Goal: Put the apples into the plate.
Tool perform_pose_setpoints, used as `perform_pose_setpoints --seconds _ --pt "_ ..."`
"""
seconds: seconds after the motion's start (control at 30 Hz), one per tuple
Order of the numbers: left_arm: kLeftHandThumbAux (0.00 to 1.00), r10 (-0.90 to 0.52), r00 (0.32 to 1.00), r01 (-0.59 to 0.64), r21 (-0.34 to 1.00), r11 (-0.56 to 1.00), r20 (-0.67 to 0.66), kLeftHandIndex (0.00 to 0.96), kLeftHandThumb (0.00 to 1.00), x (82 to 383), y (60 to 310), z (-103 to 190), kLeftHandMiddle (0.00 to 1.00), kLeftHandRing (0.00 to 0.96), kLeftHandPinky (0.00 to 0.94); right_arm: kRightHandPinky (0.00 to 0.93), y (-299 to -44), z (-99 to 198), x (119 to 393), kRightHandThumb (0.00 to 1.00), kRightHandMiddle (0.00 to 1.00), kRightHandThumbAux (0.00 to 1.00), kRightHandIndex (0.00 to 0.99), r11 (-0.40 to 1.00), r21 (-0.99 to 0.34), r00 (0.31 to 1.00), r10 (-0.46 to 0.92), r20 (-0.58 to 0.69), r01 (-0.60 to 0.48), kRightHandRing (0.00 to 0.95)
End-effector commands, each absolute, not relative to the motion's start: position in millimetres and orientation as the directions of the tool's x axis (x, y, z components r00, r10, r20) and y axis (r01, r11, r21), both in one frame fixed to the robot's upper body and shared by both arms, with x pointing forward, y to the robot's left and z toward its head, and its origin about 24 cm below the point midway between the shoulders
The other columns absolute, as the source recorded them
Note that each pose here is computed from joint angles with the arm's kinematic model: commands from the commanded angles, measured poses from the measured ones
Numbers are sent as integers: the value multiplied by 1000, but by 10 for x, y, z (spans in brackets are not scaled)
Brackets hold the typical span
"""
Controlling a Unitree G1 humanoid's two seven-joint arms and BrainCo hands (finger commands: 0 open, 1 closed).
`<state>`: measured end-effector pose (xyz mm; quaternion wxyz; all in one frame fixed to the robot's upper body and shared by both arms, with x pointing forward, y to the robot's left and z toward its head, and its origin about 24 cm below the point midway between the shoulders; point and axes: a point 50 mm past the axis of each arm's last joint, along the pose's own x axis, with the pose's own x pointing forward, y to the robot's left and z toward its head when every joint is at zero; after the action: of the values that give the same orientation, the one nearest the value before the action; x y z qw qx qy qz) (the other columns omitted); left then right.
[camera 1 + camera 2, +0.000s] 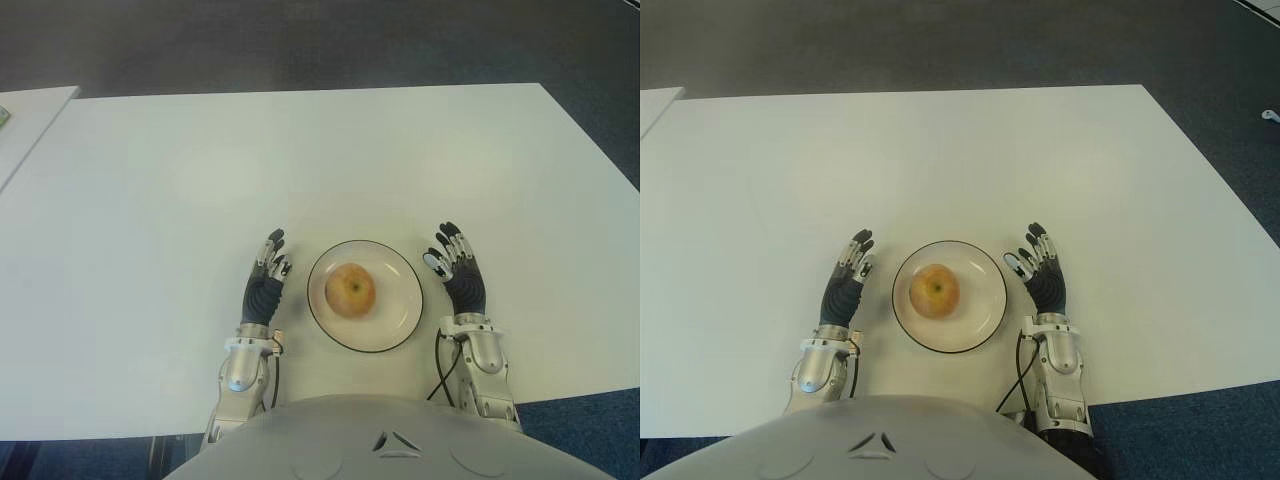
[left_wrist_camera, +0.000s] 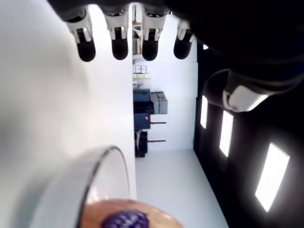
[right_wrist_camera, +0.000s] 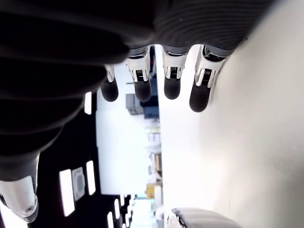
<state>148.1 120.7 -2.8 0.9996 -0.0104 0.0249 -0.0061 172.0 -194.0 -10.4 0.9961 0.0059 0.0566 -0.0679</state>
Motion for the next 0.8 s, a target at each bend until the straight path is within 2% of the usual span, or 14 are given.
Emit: perform_pose_setpoints --seconds 0.03,0.2,0.5,0.8 --pt "419 19 995 -25 -71 997 -93 93 0 1500 1153 -258 41 0 0 9 -2015 -272 1561 82 49 588 0 986 -14 954 -163 -252 165 25" --pt "397 12 989 -16 -25 1000 -146 79 0 1583 1216 -503 43 9 12 19 -2036 -248 1545 92 54 556 0 989 -6 957 -146 -251 150 28" --pt "363 -25 997 24 -10 1000 -72 62 0 1566 1128 -453 51 23 26 27 -2082 -200 1536 104 87 542 0 991 7 957 -129 -260 136 51" --pt "356 -37 997 34 -44 998 -70 56 0 1560 1097 -456 49 25 29 34 -2092 -158 1534 102 72 552 0 992 2 957 -123 -264 128 43"
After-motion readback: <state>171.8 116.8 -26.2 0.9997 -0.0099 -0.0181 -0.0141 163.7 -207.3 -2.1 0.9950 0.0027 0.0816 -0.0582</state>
